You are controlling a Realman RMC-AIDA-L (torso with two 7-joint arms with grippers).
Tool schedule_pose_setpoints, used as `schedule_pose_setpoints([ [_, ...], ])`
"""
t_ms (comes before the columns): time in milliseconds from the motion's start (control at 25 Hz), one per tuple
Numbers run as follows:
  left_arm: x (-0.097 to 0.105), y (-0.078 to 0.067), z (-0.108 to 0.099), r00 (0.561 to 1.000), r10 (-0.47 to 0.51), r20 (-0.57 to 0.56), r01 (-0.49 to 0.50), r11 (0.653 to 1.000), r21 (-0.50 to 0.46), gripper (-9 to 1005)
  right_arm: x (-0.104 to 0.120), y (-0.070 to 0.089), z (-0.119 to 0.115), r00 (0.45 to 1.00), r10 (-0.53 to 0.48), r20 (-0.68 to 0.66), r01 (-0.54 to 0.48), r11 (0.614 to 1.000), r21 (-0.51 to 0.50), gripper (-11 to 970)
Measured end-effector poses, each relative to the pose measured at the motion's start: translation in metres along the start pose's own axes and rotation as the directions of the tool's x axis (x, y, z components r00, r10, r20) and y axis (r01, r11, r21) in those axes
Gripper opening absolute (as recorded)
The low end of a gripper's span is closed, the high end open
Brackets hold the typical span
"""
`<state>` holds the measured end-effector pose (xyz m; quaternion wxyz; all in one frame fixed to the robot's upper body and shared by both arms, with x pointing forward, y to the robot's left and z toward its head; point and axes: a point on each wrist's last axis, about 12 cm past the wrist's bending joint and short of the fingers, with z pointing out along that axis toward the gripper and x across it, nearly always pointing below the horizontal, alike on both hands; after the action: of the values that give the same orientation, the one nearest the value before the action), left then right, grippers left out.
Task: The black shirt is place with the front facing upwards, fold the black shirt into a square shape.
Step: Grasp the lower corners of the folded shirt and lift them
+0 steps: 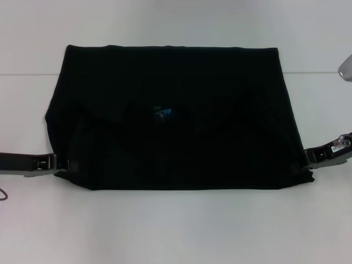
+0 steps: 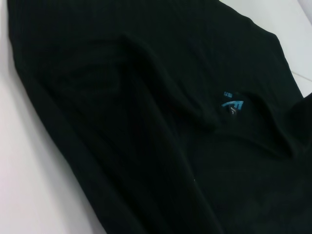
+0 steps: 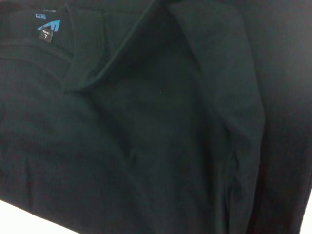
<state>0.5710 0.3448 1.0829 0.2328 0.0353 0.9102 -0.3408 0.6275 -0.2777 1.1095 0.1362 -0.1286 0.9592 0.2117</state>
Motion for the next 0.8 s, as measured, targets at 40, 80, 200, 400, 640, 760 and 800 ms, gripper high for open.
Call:
schedule_pose_setpoints([
  [40,0.001,-0.001,0.000,1.000,0.005,-0.004,-0.005,1.000,0.007,2,0.000,0.000,0.000,1.000,-0.001,0.000,0.001,1.000,0.000,193],
  [80,0.001,-0.001,0.000,1.000,0.005,-0.004,-0.005,1.000,0.007,2,0.000,0.000,0.000,1.000,-0.002,0.001,0.002,1.000,0.000,176],
  [200,0.002,-0.002,-0.001,1.000,0.007,-0.015,-0.007,1.000,0.024,2,-0.001,0.000,-0.001,1.000,-0.006,0.004,0.006,1.000,0.000,126],
  [400,0.004,-0.009,-0.010,0.998,0.038,-0.051,-0.032,0.994,0.109,3,-0.001,0.002,-0.008,0.999,-0.033,-0.015,0.032,0.999,-0.030,42],
  [640,0.011,-0.017,-0.028,0.993,0.052,-0.107,-0.025,0.971,0.239,2,0.010,0.006,-0.021,0.989,-0.110,-0.102,0.099,0.989,-0.109,36],
  [760,0.020,-0.019,-0.036,0.985,0.056,-0.163,-0.007,0.959,0.283,2,0.027,0.004,-0.026,0.974,-0.148,-0.173,0.117,0.977,-0.177,36],
  [800,0.024,-0.019,-0.039,0.980,0.057,-0.191,0.001,0.957,0.291,2,0.034,0.003,-0.027,0.968,-0.155,-0.196,0.116,0.973,-0.197,36],
])
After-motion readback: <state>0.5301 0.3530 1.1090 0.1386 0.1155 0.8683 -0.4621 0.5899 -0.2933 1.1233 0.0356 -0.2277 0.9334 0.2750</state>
